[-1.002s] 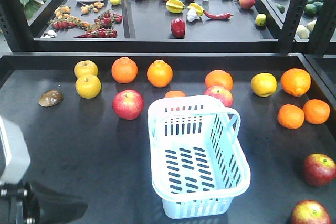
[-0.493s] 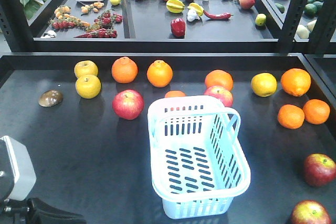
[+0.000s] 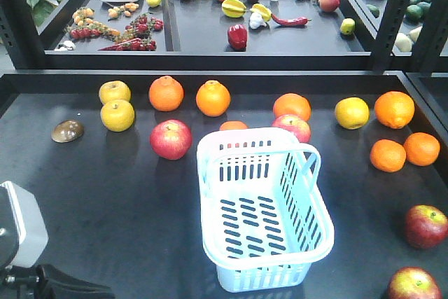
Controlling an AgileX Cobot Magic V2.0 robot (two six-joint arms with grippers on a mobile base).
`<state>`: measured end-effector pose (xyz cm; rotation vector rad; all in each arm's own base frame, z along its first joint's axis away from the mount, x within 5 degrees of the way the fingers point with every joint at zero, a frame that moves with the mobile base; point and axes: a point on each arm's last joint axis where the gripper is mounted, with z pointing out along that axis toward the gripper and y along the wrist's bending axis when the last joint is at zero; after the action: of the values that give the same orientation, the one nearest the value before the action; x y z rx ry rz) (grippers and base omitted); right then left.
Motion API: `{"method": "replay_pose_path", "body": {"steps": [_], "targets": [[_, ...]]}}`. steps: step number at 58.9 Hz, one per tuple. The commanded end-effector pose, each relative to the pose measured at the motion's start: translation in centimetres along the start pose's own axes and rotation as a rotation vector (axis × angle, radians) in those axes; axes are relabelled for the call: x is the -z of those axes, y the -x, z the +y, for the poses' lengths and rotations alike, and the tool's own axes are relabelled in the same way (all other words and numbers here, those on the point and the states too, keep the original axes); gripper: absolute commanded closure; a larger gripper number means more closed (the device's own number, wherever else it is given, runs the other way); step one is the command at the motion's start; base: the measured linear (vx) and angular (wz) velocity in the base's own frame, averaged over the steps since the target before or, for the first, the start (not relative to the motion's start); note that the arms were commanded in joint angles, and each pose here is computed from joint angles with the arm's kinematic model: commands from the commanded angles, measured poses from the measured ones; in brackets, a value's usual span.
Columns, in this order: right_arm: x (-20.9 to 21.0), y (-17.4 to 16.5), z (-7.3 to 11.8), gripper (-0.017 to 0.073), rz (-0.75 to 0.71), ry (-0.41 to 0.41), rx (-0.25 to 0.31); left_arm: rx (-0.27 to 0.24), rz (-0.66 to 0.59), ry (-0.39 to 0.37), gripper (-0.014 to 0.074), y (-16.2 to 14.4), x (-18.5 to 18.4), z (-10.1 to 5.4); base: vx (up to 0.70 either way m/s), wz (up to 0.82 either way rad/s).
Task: Pick three apples into basket with both arms
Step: 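Reach the right gripper down to a red apple and close on it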
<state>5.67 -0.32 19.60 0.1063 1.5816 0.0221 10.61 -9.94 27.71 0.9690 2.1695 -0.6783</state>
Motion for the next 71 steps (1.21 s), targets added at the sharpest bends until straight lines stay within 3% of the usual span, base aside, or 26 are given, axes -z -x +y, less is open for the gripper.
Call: {"method": "replay_pose_path", "body": {"steps": [1, 10, 24, 29, 34, 39, 43, 51, 56, 64, 71], "targets": [[0.1, 0.6, 0.1, 0.0568, -0.102, 0.017, -0.119, 0.027, -0.081, 0.005, 0.0599, 1.2, 0.6, -0.2, 0.0, 0.0], [0.1, 0.8, 0.0, 0.0568, -0.121, 0.028, -0.376, 0.027, -0.081, 0.005, 0.0599, 1.2, 0.6, -0.2, 0.0, 0.0], [0.1, 0.6, 0.1, 0.0565, -0.084, 0.034, -0.542, 0.027, -0.081, 0.005, 0.0599, 1.2, 0.6, -0.2, 0.0, 0.0], [0.3, 1.4, 0.4, 0.0565, -0.036, 0.05, -0.5, 0.027, -0.08, 0.005, 0.0599, 1.2, 0.6, -0.2, 0.0, 0.0], [0.9, 3.5, 1.0, 0.0564, 0.015, 0.073, -0.364, 0.027, -0.08, 0.005, 0.0599, 1.2, 0.6, -0.2, 0.0, 0.0], [1.2, 6.7, 1.5, 0.0564, 0.037, 0.094, -0.304, 0.027, -0.081, 0.006, 0.0599, 1.2, 0.6, -0.2, 0.0, 0.0], [1.2, 9.7, 1.8, 0.0564, 0.038, 0.101, -0.225, 0.027, -0.081, 0.006, 0.0599, 1.2, 0.6, -0.2, 0.0, 0.0], [-0.3, 14.4, 1.8, 0.0564, 0.11, 0.062, -0.025, 0.027, -0.081, 0.006, 0.0599, 1.2, 0.6, -0.2, 0.0, 0.0], [-1.7, 15.9, 1.6, 0.0564, 0.13, 0.031, 0.072, 0.027, -0.081, 0.006, 0.0599, 1.2, 0.6, -0.2, 0.0, 0.0], [-3.5, 15.8, 1.6, 0.0564, 0.22, 0.021, 0.087, 0.027, -0.081, 0.006, 0.0599, 1.2, 0.6, -0.2, 0.0, 0.0], [-5.5, 14.5, 1.5, 0.0559, 0.488, 0.013, 0.062, 0.027, -0.081, 0.006, 0.0599, 1.2, 0.6, -0.2, 0.0, 0.0]]}}
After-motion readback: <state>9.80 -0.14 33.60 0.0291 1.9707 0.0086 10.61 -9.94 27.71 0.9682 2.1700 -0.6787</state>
